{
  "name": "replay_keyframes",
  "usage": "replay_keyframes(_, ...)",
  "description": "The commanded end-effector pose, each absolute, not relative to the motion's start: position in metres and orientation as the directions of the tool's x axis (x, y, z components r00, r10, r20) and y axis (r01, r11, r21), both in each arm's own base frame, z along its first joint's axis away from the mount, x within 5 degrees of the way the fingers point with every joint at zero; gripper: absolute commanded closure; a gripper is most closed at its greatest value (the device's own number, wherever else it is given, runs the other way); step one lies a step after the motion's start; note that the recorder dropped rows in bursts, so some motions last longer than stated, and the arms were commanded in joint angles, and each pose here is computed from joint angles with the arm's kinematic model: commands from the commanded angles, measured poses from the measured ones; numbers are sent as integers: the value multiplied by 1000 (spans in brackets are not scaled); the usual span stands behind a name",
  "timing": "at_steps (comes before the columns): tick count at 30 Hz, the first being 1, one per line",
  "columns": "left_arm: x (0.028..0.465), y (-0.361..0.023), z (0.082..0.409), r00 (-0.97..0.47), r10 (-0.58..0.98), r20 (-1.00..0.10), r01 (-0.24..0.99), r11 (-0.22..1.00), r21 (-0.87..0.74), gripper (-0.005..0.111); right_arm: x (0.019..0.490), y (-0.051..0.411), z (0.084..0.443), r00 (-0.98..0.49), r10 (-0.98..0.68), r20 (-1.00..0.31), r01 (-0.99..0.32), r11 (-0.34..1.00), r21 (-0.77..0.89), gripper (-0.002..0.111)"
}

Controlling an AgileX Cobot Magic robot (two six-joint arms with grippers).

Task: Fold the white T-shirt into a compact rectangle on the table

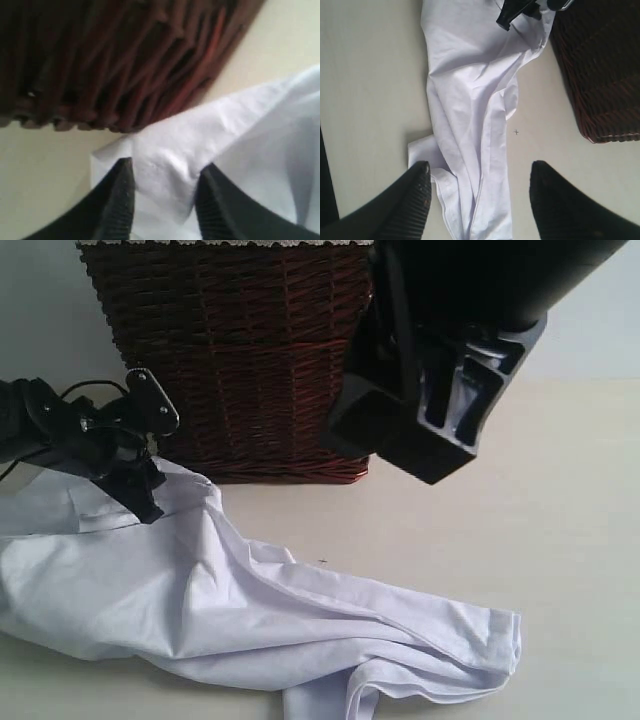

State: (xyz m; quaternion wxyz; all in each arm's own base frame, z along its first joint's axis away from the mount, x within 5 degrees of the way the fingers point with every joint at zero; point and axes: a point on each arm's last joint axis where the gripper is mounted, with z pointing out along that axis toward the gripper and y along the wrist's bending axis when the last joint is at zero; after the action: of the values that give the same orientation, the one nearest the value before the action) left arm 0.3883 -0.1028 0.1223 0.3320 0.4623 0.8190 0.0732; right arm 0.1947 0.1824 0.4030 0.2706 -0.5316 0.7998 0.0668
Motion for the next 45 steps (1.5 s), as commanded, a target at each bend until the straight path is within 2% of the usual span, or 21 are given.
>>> replay_keyframes(1, 389, -103, 123, -375, 781, -499, 683, 597, 421, 105, 194, 180, 405, -290, -811, -508, -884, 431, -183, 52)
replay_keyframes(4, 384, -104, 124, -371, 795, -479, 720, 572, 392, 107, 194, 180, 405, -290, -811, -508, -884, 431, -183, 52)
replay_keyframes(7, 379, -106, 138, -348, 809, -474, 750, 544, 377, 107, 194, 180, 405, -290, -811, -508, -884, 431, -183, 52)
replay_keyframes(14, 351, -104, 224, -249, 816, -521, 753, 502, 425, 107, 194, 180, 405, -290, -811, -508, -884, 431, -183, 52)
replay_keyframes(19, 312, -88, 274, -309, 837, -451, 756, 505, 417, 107, 194, 180, 405, -288, -812, -508, -884, 429, -184, 52)
replay_keyframes(20, 299, -80, 283, -330, 861, -387, 771, 482, 417, 107, 194, 180, 405, -288, -812, -508, -884, 429, -184, 52)
replay_keyframes(23, 265, -65, 304, -435, 855, -283, 774, 515, 368, 107, 194, 180, 405, -288, -812, -508, -884, 429, -184, 52)
replay_keyframes(27, 217, -50, 328, -527, 827, -193, 781, 561, 274, 107, 194, 181, 405, -287, -808, -515, -885, 430, -181, 52)
replay_keyframes(28, 209, -50, 333, -540, 815, -211, 771, 580, 264, 107, 194, 181, 405, -287, -806, -518, -885, 430, -178, 52)
replay_keyframes(32, 169, -55, 354, -546, 725, -419, 736, 655, 173, 107, 193, 182, 405, -289, -801, -524, -887, 430, -168, 52)
replay_keyframes(35, 140, -62, 357, -522, 661, -539, 757, 650, 64, 107, 193, 182, 405, -290, -799, -527, -889, 429, -162, 52)
replay_keyframes(37, 123, -62, 354, -559, 592, -580, 730, 683, -7, 107, 191, 183, 405, -293, -793, -534, -892, 428, -144, 52)
replay_keyframes(41, 94, -62, 332, -681, 443, -583, 640, 747, -179, 107, 189, 186, 406, -299, -781, -548, -900, 422, -111, 52)
replay_keyframes(45, 68, -61, 302, -702, 445, -556, 649, 721, -242, 107, 189, 186, 406, -298, -779, -552, -902, 419, -104, 52)
